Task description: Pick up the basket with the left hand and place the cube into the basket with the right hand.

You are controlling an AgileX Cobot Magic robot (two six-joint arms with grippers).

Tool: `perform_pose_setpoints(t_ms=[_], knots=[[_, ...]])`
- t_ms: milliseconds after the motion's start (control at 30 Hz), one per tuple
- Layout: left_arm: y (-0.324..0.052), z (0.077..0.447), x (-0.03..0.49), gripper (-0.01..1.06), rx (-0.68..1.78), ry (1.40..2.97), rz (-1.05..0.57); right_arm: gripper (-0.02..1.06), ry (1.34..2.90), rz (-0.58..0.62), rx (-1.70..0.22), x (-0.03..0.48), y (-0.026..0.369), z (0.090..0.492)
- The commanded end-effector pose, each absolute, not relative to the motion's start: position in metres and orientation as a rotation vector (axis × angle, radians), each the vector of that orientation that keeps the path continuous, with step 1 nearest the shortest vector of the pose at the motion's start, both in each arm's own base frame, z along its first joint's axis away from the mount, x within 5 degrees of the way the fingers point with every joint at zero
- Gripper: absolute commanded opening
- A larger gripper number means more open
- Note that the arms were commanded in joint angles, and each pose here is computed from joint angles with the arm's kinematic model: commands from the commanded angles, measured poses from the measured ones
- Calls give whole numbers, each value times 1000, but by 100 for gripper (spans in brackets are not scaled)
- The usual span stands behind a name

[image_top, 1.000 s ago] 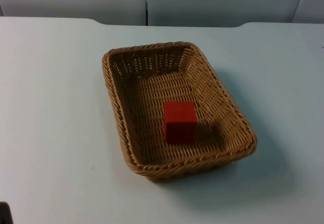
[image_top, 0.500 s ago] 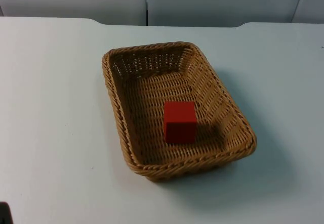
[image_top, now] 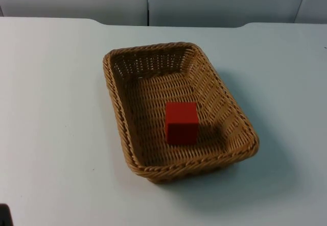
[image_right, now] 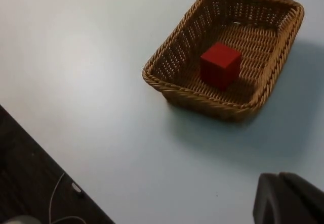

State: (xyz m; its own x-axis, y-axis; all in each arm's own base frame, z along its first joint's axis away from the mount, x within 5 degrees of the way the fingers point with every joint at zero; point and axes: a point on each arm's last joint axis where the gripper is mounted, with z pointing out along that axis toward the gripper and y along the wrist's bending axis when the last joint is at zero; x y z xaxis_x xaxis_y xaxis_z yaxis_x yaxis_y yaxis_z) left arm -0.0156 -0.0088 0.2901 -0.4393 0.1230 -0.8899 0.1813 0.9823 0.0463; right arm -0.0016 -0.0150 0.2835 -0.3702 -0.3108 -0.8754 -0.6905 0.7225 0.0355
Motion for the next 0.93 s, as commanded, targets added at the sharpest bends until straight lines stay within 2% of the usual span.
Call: perform_pose_setpoints(t_ms=[0,167,300,433,500,533,600,667,700,833,900], knots=[[-10,287,-11,0,211,2005,-86,0,1958,503,-770,-2,-15,283],[-11,285,-9,0,230,2006,-88,0,1960,498,-762,-2,-15,283],[-12,284,-9,0,238,2008,-90,0,1984,450,-677,-3,-14,283],[-12,281,-9,0,240,2025,-91,0,2044,263,-360,-7,-13,283],[-12,280,-8,0,240,2030,-92,0,2047,246,-332,-8,-13,283],[-12,280,-9,0,238,2029,-93,0,2059,169,-202,-9,-11,283],[-12,280,-9,0,238,2029,-93,0,2065,103,-91,-10,-10,283],[-12,280,-9,0,238,2029,-93,0,2063,-10,98,-12,-8,283],[-12,280,-9,0,238,2029,-93,0,2063,-10,98,-12,-8,283],[-12,280,-9,0,238,2029,-93,0,2044,-142,317,-14,-6,283],[-12,280,-9,0,238,2029,-93,0,2041,-152,335,-14,-5,283]])
